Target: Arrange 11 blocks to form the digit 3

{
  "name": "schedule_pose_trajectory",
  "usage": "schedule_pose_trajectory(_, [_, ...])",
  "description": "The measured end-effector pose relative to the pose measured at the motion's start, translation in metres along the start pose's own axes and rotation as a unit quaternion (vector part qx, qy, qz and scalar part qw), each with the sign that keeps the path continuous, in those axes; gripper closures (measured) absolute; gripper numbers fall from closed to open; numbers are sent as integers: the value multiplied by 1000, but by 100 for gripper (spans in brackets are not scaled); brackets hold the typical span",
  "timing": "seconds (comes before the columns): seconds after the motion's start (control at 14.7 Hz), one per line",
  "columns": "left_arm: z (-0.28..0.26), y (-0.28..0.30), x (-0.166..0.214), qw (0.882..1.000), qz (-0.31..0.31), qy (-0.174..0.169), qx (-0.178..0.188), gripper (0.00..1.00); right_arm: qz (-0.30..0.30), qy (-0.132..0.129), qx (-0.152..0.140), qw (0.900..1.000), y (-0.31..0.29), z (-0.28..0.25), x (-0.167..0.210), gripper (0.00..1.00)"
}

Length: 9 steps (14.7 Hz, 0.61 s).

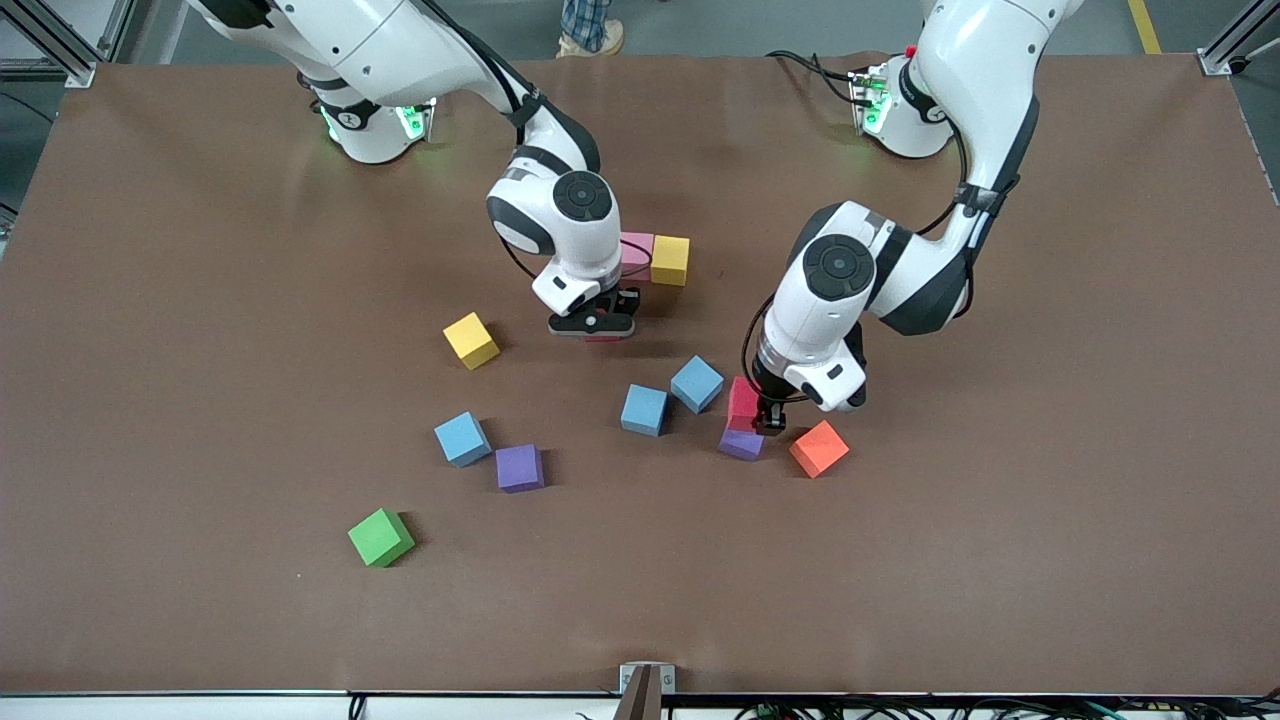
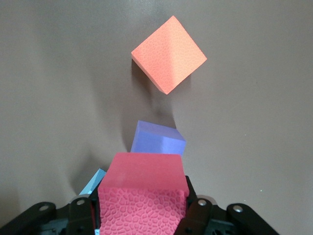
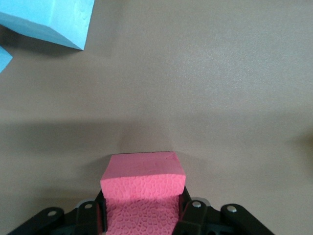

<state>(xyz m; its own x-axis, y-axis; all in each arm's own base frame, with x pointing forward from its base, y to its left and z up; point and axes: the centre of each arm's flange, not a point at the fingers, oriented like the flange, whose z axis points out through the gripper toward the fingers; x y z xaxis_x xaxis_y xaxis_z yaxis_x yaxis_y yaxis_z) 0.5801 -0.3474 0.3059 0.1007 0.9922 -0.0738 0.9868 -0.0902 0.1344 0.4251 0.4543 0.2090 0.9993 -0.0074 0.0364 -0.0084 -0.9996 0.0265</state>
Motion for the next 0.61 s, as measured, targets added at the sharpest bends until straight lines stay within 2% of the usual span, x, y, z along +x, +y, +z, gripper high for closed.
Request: schedule_pose_trajectory(0.61, [0,0,1,1000,0,0,0,40,1,-2,-1,1000,0,3,0,47])
